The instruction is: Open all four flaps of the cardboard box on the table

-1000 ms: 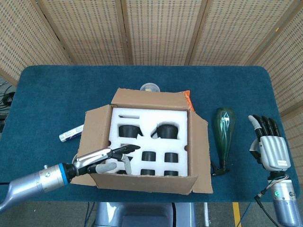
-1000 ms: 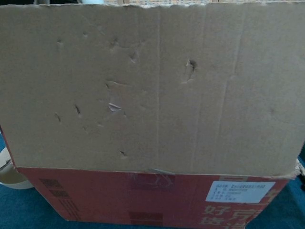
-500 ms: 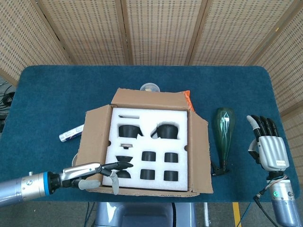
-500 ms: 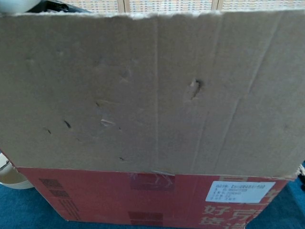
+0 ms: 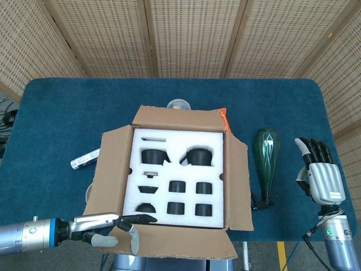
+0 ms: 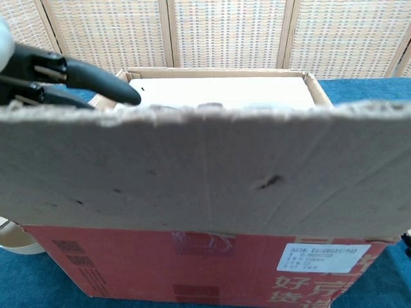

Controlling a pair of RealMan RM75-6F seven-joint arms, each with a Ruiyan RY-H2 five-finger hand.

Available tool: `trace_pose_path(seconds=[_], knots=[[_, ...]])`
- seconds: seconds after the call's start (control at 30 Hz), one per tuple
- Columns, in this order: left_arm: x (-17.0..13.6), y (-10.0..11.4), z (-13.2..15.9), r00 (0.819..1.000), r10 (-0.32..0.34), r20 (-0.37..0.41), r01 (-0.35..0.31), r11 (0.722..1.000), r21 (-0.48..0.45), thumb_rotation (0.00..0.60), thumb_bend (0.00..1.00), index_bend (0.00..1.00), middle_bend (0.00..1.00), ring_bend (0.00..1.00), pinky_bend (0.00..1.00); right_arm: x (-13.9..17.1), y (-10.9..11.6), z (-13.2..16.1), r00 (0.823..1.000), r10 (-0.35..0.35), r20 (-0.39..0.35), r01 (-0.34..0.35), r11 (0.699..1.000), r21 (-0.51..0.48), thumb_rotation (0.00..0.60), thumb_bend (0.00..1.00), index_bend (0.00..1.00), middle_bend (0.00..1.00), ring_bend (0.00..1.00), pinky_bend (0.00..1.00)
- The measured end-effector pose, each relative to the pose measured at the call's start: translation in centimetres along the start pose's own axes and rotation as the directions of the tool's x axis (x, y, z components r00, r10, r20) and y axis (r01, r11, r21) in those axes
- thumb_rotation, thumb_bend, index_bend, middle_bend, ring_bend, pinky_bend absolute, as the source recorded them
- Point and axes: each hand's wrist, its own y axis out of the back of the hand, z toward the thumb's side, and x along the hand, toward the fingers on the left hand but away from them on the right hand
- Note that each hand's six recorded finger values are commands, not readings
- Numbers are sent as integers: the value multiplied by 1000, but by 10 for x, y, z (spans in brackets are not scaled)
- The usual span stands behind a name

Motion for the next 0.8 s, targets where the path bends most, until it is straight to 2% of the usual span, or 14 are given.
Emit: trace_pose_path(seconds=[0.33,0.43,0.63,0.8], knots=[[0,-12,-13,996,-63,-66,63,998,-8,61,88,389,0,0,0,0,-1,-2,1000,1,3,-1,1000,-3,600,971,58,90,0,0],[1,-11,-15,995,-64,-74,63,998,-16,57,90,388,0,0,0,0,-2,-2,1000,2,3,-2,1000,-3,600,969,58,90,0,0],[-2,0,-10,999,6,-47,-4,999,40,56,89,388,0,0,0,-1,-1,-3,1000,2,4,-2,1000,-3,600,970,58,90,0,0],[-7,13,-9,994,101,-33,-96,987,128,53,94,387,0,0,0,-1,-2,-4,1000,3,7,-3,1000,1,600,972,58,90,0,0]])
